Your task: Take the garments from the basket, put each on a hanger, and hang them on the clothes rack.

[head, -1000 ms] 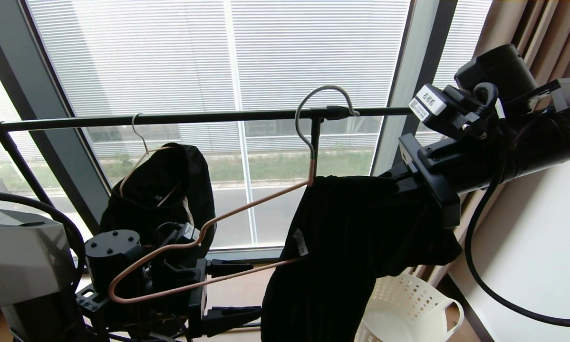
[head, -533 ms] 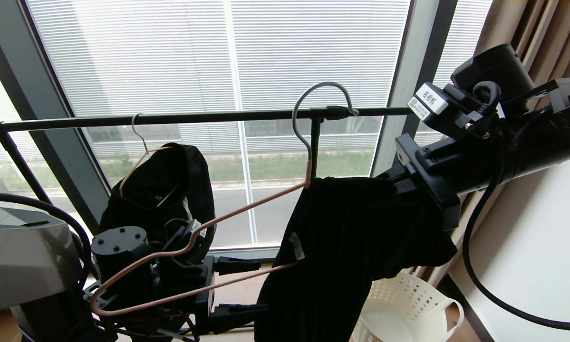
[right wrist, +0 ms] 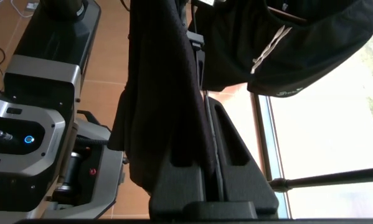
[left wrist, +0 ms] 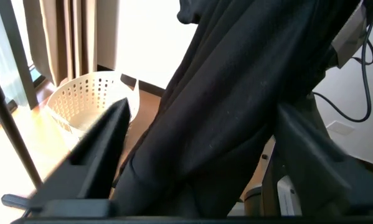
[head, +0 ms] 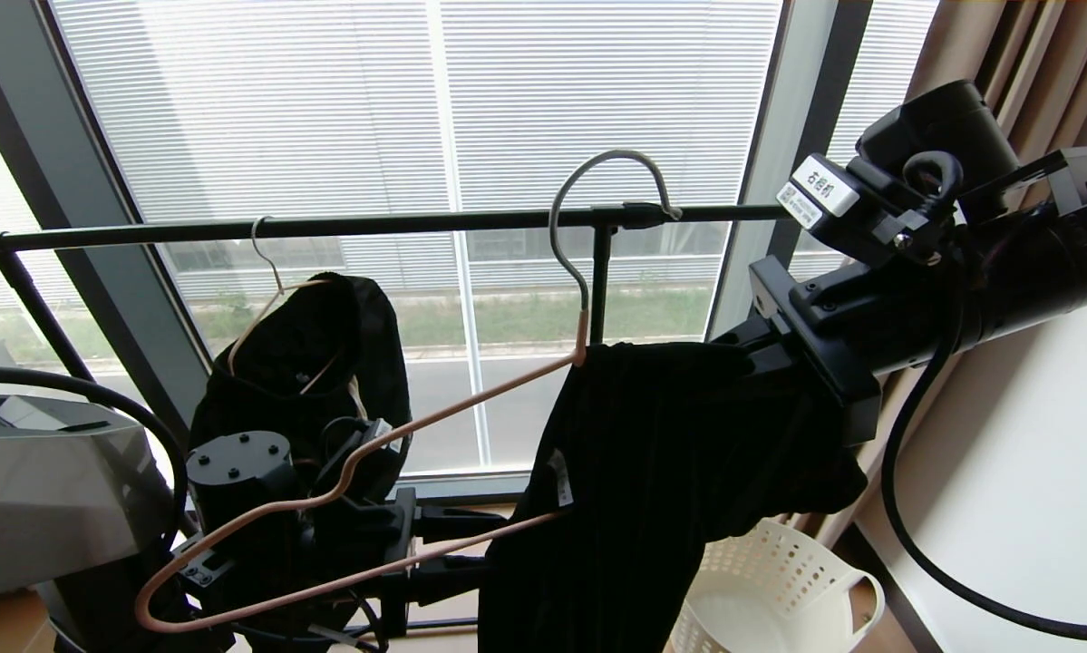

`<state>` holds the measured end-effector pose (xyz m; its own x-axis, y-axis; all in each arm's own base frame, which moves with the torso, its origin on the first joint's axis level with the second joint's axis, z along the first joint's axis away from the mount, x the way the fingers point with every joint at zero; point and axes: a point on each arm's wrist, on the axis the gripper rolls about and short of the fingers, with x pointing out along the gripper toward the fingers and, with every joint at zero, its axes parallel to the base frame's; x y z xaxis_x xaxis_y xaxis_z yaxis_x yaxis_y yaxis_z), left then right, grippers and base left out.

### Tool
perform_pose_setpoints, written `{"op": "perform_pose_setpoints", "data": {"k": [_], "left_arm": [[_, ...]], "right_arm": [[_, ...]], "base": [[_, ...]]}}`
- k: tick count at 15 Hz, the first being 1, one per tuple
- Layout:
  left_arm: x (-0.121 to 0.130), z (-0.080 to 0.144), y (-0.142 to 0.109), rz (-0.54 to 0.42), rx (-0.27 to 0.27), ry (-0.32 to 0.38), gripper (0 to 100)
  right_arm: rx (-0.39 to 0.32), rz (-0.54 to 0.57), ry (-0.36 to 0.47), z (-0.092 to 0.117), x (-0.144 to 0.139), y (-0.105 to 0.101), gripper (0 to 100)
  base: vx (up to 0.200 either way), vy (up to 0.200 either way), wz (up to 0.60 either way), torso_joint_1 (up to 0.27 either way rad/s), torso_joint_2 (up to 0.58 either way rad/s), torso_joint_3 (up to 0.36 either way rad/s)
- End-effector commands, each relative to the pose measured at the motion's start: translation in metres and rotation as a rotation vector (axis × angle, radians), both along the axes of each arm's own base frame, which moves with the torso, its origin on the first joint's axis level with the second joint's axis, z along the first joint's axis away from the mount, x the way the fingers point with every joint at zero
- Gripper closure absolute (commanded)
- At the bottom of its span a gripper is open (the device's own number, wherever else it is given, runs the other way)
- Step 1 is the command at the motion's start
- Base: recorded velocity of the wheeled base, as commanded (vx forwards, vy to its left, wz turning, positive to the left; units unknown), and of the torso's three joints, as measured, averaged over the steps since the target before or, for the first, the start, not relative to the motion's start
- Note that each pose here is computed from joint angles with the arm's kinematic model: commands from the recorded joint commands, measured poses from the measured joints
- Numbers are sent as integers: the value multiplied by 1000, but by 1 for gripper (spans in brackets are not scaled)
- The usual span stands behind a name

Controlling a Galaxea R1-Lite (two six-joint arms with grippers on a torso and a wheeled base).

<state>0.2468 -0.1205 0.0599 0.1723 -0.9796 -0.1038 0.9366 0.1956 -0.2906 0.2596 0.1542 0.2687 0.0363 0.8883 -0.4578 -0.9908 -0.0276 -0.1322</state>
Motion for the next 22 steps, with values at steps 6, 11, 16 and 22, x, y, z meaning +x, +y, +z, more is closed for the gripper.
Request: {"op": "perform_pose_setpoints", "data": {"k": [6,11,16,22], "left_arm": [[3,-1,14,52,4,10,100],[10,3,32,122,-1,-7,100],[14,4,37,144,-4,-13,100],[21,6,45,179,-10,-32,100]], "right_arm": [[-3,-32,2,0,0,-11,100],[0,-144,-17,-13,11,-41,100],[5,-236,-81,-19,27,-59,100],[3,-338,-142,-38,46,-78,100]], "base": [[0,0,0,0,0,0],[0,0,0,0,0,0],[0,0,0,0,0,0],[0,0,0,0,0,0]]}}
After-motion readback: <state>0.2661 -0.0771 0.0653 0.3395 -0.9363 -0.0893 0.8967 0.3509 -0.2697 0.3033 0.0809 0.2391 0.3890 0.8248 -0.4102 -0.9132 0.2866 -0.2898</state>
